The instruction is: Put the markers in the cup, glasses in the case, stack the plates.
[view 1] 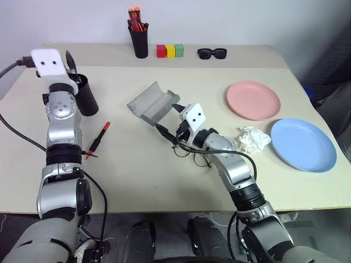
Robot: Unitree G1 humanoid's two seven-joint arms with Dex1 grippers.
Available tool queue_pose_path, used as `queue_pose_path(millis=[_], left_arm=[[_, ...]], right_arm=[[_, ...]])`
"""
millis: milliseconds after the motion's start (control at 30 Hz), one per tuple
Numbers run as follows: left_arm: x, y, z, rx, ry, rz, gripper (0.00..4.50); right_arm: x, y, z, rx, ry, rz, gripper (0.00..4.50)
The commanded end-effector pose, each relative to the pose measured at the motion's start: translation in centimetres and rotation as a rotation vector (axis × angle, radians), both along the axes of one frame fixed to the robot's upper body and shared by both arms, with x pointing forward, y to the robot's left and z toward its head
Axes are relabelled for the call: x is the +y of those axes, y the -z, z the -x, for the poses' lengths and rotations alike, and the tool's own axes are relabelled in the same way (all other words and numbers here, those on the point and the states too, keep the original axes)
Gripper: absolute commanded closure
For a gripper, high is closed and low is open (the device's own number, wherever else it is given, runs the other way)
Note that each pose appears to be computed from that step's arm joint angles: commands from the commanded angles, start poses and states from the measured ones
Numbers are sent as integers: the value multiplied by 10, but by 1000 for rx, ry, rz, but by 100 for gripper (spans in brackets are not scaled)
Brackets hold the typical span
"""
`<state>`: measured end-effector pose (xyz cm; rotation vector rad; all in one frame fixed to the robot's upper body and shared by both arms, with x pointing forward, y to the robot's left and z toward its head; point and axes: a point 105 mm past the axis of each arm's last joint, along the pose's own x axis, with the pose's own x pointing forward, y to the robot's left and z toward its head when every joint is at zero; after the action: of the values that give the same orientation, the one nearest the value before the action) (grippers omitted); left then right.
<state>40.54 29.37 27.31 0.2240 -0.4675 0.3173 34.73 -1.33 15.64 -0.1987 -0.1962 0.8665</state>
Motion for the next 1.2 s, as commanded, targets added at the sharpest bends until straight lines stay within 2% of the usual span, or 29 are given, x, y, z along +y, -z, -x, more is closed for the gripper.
queue_pose_path(millis=[33,100,167,267,333,367,500,667,900,1000,1133,1200], left_arm=[[-16,-16,35,46,186,-67,195],[-28,-7,50,140,269,-97,195],[-33,14,64,295,305,-96,195],[-36,54,84,544,324,-4,111],[-38,75,89,657,305,56,14],[-38,87,89,721,284,79,2],[-30,116,85,884,182,178,2],[-33,137,73,1026,162,246,2],[-36,156,62,1195,160,262,2],[-37,160,60,1212,167,276,93],[-38,161,59,1207,173,270,296],[-39,151,53,1130,184,241,401]], right_arm=[[-20,-12,9,-61,-57,63,0],[-31,-10,12,-55,-80,107,0],[-42,-8,13,-48,-103,153,0],[-60,-6,12,-47,-110,222,0],[-65,-6,8,-46,-105,239,0],[-66,-6,8,-46,-107,243,0],[-60,-6,9,-51,-125,239,0],[-49,-2,18,-39,-154,214,0],[-41,5,32,-15,-178,202,0],[-42,6,36,-3,-187,201,0],[-43,8,39,9,-201,206,0],[-43,8,38,11,-200,207,0]])
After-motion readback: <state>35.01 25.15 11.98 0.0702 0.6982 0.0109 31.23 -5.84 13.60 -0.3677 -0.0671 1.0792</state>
